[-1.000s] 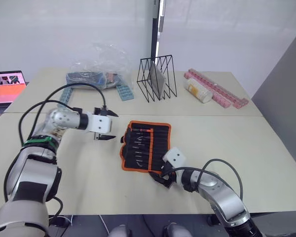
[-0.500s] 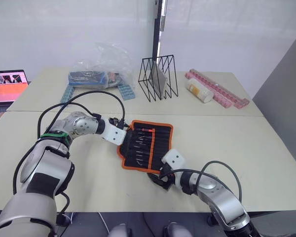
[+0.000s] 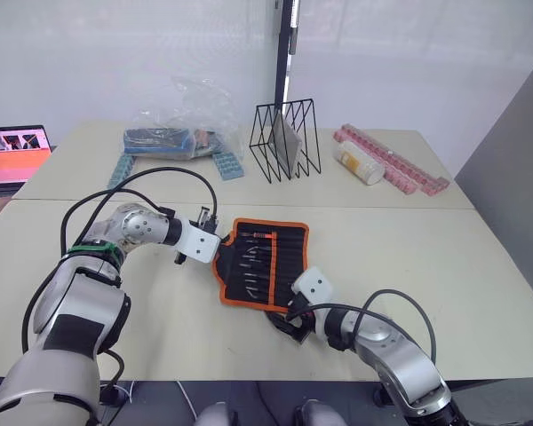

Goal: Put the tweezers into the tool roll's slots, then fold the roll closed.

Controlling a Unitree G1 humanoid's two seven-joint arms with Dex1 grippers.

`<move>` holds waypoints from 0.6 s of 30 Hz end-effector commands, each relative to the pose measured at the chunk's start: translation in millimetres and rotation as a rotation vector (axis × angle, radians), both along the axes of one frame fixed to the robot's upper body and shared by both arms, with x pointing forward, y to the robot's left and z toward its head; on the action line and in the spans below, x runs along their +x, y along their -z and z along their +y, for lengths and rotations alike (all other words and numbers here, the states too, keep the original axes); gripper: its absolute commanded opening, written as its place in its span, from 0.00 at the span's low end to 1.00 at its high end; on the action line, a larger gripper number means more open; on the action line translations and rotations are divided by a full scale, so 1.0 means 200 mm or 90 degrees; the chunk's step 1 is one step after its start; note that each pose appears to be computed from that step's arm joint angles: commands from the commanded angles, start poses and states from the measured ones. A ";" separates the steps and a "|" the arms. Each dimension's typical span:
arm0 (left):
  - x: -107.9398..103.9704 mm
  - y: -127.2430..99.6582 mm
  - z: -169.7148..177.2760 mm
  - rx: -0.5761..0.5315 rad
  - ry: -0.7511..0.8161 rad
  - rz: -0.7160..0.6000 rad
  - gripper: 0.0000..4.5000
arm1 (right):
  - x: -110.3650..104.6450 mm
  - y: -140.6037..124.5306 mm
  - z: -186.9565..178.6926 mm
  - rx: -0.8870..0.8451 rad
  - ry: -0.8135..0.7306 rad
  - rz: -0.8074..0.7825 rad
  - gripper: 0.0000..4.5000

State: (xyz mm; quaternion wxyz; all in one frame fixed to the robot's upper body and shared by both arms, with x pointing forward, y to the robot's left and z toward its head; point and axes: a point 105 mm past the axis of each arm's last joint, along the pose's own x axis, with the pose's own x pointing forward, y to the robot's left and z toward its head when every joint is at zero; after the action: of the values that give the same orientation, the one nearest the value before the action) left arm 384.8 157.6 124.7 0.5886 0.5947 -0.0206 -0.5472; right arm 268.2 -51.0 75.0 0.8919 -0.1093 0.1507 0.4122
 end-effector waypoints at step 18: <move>-0.09 0.02 -0.38 -0.090 0.036 0.156 0.01 | -0.07 -0.25 0.11 0.082 -0.078 -0.022 1.00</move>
State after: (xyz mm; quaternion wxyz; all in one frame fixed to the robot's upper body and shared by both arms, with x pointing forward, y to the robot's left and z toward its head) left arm 368.4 93.1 109.4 0.6090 0.4864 0.0191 -0.6262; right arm 253.8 -30.5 121.2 0.8707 -0.0588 0.1061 0.4766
